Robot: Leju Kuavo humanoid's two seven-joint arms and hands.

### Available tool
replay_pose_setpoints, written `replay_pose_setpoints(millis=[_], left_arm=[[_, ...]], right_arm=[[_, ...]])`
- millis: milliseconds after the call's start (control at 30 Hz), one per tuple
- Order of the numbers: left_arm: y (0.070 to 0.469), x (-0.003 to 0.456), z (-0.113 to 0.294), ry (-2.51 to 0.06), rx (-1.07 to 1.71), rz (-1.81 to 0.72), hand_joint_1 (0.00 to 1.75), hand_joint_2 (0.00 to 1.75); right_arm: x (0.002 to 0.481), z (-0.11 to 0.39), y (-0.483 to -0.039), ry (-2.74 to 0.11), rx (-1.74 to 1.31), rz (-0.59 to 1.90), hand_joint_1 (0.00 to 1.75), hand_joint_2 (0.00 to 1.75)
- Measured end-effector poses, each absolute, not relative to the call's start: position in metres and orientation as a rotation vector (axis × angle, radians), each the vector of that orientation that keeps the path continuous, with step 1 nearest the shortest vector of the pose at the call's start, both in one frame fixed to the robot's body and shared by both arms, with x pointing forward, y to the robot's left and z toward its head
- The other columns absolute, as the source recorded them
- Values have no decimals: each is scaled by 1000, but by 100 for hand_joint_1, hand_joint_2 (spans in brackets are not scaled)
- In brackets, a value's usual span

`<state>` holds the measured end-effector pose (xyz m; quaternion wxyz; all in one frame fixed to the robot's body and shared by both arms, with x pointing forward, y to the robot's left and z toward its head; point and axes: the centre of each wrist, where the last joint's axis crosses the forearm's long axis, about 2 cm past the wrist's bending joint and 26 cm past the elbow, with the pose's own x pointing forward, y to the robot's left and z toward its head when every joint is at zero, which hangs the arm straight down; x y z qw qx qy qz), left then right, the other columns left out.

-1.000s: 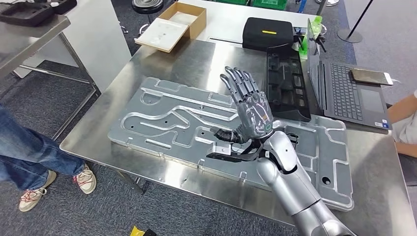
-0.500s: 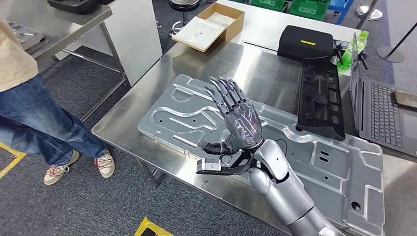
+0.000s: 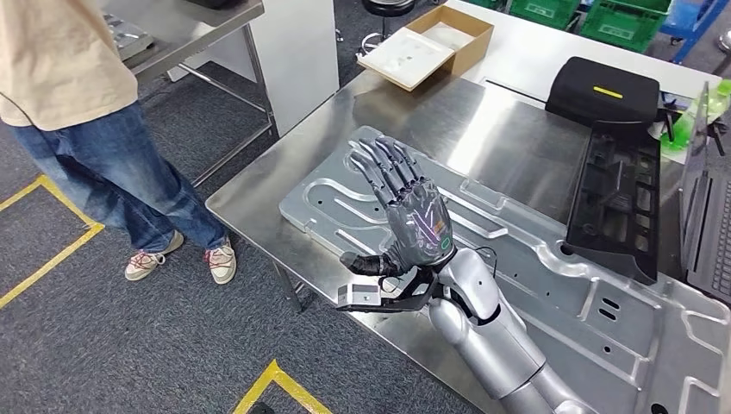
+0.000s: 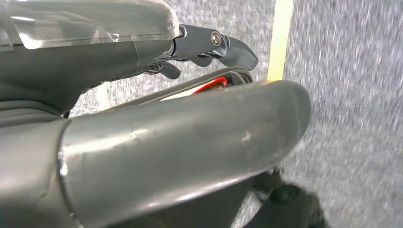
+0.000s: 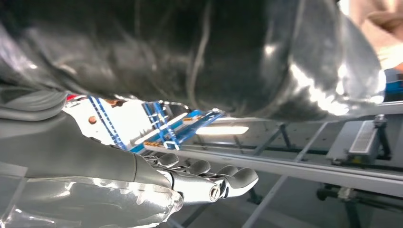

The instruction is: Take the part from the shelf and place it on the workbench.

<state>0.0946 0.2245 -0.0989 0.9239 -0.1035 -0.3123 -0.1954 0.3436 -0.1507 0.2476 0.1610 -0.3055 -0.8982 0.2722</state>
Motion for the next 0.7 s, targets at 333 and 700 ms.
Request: replay_pose_setpoints(millis=[333,700], left_arm=[[224,96,-99,-643,-213,-402,0,0],[221,94,-98,-639,-222,-408,0,0]], right_arm=[[342,246,-150,-2564,-872,775,0,0],[342,246,-149,-2570,-876,773,0,0]])
